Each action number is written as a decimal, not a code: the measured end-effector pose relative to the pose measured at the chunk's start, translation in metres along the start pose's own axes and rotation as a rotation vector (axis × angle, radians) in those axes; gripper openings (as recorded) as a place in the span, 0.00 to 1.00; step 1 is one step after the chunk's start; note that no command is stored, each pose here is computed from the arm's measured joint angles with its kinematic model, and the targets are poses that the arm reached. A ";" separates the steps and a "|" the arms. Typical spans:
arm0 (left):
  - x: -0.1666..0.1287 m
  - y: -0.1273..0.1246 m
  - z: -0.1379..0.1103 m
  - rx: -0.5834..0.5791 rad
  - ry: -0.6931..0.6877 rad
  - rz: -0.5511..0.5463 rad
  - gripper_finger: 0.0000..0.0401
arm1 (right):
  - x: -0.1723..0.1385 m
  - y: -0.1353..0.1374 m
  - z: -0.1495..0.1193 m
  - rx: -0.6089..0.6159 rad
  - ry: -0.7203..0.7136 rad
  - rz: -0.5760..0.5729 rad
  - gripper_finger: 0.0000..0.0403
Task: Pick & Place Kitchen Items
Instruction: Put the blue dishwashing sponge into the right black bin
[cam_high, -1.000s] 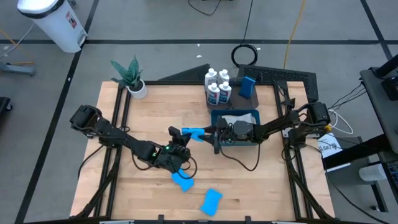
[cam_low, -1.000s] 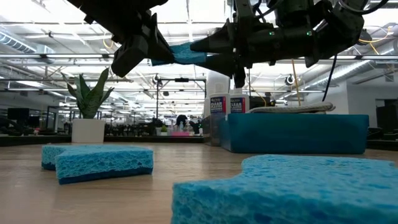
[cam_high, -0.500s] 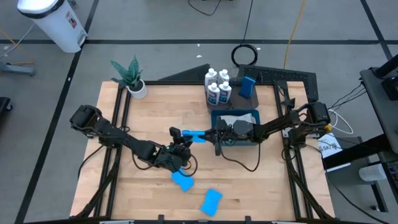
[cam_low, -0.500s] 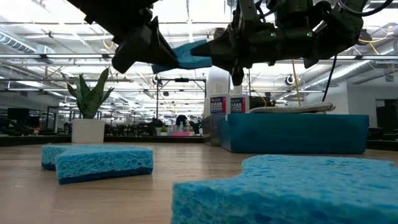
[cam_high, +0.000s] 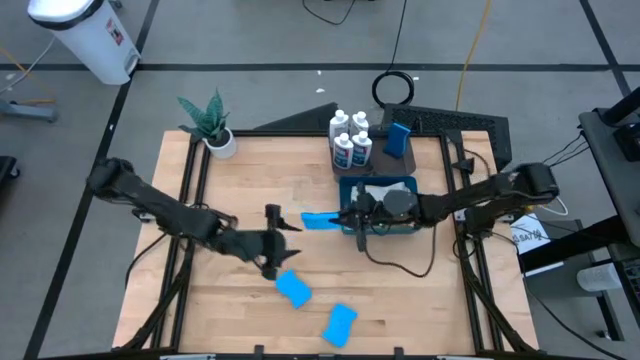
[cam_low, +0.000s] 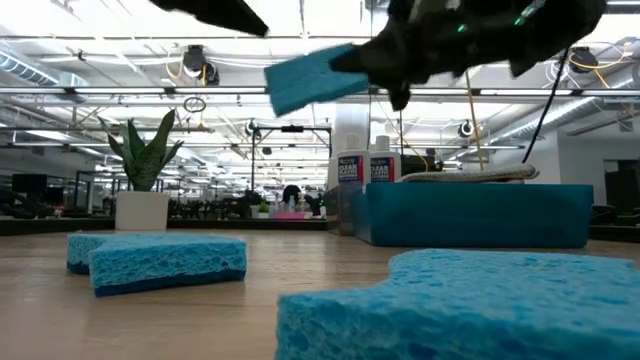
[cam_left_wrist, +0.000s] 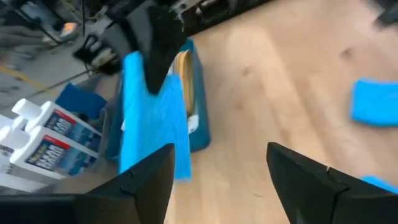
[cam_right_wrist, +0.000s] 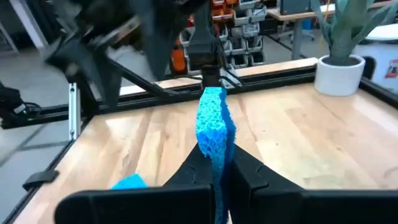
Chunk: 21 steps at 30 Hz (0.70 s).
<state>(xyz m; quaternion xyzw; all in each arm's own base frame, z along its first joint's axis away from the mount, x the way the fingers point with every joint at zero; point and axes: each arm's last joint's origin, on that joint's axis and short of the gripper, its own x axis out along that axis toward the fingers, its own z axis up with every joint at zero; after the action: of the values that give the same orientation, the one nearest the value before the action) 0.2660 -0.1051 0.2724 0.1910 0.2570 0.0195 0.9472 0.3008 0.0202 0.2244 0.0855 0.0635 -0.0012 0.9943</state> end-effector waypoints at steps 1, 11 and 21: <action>-0.007 0.004 -0.001 -0.025 -0.019 -0.017 0.64 | -0.004 0.002 0.003 -0.012 0.009 -0.014 0.00; -0.055 0.027 -0.069 -0.160 -0.210 0.004 0.65 | -0.043 0.021 0.017 -0.133 0.073 -0.300 0.00; -0.089 0.047 -0.123 -0.320 -0.415 0.090 0.65 | -0.068 0.015 0.023 -0.163 0.100 -0.592 0.00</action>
<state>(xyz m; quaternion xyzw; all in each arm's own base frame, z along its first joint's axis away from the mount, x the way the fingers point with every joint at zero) 0.1307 -0.0309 0.2352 0.0502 0.0420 0.0623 0.9959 0.2363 0.0301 0.2578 -0.0170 0.1344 -0.2814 0.9500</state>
